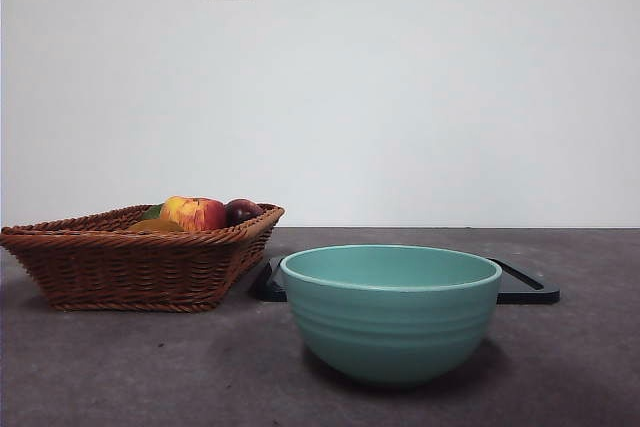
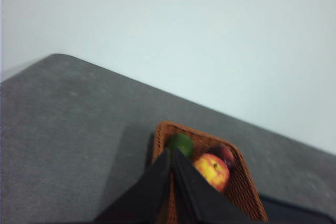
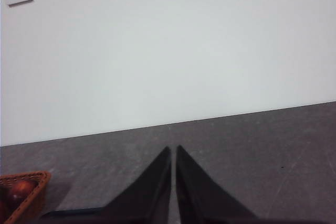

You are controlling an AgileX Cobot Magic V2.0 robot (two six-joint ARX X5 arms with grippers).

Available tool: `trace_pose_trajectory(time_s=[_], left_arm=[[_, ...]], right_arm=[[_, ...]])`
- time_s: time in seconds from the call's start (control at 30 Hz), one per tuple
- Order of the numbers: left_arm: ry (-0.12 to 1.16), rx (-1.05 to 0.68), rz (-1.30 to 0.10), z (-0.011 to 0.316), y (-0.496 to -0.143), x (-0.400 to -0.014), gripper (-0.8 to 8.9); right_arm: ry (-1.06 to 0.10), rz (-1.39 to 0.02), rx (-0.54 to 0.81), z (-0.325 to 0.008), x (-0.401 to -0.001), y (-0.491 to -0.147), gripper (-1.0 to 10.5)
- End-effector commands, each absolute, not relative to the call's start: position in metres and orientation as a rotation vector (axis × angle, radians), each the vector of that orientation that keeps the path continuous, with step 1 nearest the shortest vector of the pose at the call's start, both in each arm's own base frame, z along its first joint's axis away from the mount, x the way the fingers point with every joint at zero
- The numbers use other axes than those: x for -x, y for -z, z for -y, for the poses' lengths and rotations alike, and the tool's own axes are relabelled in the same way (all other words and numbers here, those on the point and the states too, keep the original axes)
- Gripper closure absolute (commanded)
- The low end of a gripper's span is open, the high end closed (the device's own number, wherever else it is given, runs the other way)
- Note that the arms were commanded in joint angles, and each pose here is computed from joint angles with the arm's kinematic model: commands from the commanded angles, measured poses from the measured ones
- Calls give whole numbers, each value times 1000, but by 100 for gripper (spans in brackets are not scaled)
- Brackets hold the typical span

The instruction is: Pick up the wifruite, put it on the bowl, pick up the plate, put it on desk

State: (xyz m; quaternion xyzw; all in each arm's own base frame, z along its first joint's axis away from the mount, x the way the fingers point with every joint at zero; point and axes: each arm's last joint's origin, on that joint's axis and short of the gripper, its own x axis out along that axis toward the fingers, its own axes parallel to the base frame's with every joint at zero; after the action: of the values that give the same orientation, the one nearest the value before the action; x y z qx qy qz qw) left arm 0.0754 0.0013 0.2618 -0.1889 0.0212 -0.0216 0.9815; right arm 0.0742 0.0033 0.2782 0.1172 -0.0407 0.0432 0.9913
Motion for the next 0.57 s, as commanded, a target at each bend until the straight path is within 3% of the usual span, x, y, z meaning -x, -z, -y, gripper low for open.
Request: trace_pose_trajectory(time_s=[0.03,0.3,0.57], left_arm=[[66,305,-67,-1,-280,-77,803],[163,241,-243,1,-315,-97,804],[306,203,-484,5,-333,-122,804]], right_arm=[[-85,35,-225,-3,-75,-295,940],[-188,-197,-159,-7,-89,-337,940],[-364,-437,-136,-13,-111,-363,940]])
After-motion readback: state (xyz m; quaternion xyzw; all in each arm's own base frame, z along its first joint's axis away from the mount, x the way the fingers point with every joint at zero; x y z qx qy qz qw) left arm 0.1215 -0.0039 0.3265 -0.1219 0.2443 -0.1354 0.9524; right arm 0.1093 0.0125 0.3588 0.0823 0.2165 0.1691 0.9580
